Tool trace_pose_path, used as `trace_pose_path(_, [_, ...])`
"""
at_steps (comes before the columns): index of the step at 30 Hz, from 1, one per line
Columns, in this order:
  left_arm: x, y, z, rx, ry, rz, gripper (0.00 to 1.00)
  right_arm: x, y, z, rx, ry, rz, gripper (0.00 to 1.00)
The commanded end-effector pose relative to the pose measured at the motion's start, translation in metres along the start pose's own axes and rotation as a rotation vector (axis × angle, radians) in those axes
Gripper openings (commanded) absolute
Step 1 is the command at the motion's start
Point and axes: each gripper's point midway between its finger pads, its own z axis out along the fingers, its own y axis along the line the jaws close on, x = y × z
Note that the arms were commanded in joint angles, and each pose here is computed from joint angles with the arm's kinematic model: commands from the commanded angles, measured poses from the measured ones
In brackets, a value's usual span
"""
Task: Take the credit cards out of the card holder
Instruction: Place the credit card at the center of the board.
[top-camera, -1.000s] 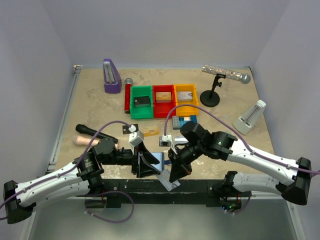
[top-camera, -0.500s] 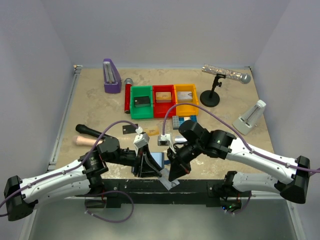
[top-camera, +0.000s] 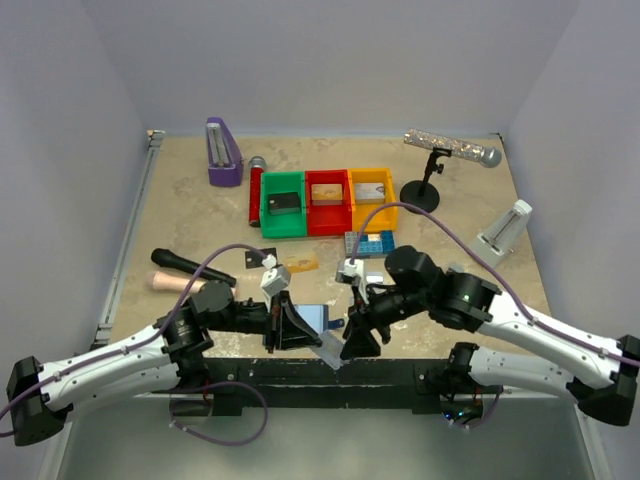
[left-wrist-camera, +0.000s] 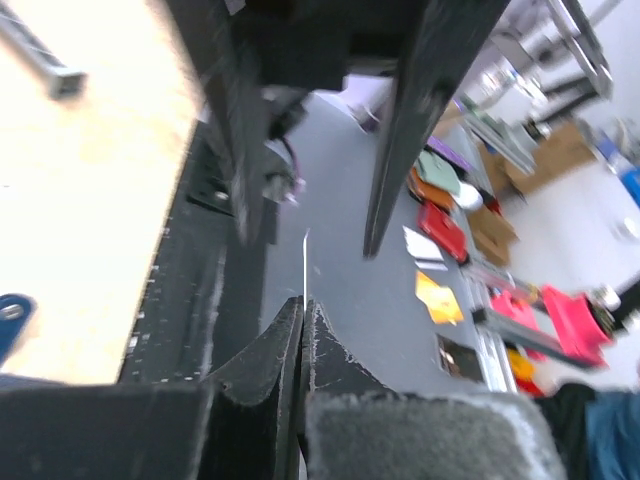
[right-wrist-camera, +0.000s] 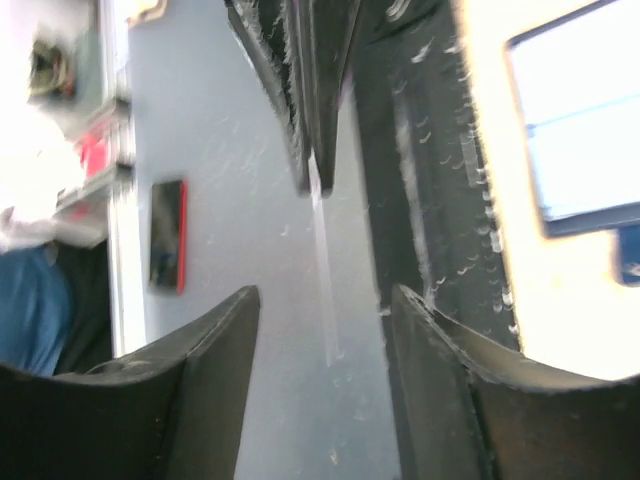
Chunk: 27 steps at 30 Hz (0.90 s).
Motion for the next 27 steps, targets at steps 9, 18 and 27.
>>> trace_pose_path(9, [-0.045,0.064,-0.054,-0.251,-0.673,-0.175,0.0,-0.059,-0.03,-0.045,0.155,-0.651,0.195,0.62])
trace_pose_path(18, [-0.062,0.05,-0.065,-0.187,-0.776,-0.164,0.0,-0.068,-0.044,-0.027,0.129,-0.676,0.307,0.6])
trace_pose_path(27, [-0.059,0.053,-0.064,-0.181,-0.776,-0.19,0.0,-0.076,-0.04,-0.024,0.081,-0.703,0.297,0.49])
